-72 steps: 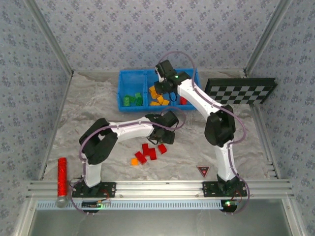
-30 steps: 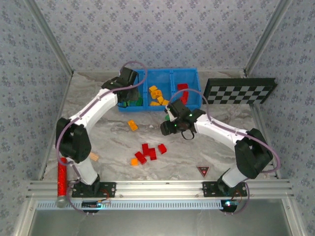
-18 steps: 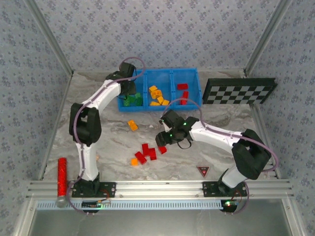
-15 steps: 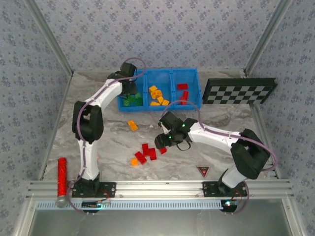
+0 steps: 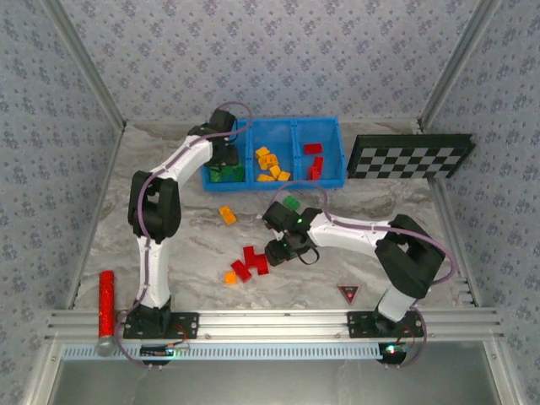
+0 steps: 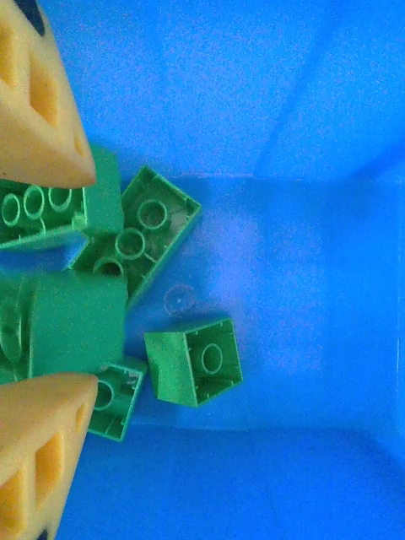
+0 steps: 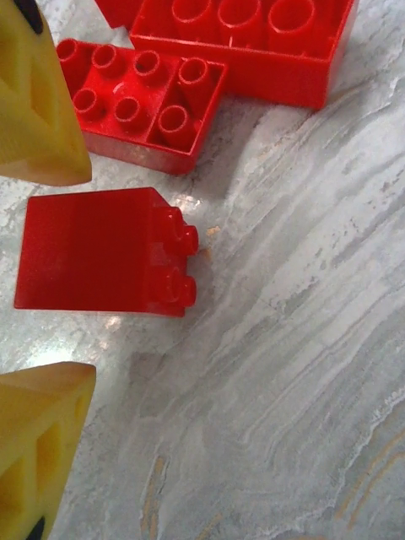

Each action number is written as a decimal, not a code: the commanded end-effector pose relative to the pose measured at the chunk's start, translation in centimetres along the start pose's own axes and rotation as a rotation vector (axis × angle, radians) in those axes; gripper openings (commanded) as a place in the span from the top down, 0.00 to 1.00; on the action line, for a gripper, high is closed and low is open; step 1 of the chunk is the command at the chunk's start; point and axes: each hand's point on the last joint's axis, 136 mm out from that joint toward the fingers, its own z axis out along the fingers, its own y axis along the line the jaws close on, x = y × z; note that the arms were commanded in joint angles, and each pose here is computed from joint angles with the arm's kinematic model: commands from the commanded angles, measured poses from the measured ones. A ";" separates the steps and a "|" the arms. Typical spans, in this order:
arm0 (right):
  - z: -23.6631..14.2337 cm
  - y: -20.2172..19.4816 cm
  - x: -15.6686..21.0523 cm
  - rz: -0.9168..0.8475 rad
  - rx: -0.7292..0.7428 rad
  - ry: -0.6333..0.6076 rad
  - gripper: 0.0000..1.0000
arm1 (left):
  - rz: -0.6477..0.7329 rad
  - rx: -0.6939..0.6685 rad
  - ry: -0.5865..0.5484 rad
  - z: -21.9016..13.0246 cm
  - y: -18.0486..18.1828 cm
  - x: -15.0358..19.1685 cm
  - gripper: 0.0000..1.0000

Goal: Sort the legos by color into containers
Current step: Place the lego in the container, then pick up the lego from the bottom-center of the table, then place the lego in the container, then pick up the lego from the center of the table.

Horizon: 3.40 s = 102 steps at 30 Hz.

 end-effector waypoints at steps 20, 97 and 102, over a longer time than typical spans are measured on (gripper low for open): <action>-7.1 -5.7 -4.8 0.044 0.068 -0.124 0.77 | 0.107 0.073 -0.075 -14.3 -0.8 5.1 0.35; -15.8 -20.5 -13.5 0.320 0.243 -0.540 0.45 | -0.179 0.012 0.257 1.8 -0.6 20.5 0.65; -13.5 -19.4 -9.8 0.361 0.186 -0.479 0.45 | -0.134 0.002 0.254 0.4 -0.3 20.3 0.77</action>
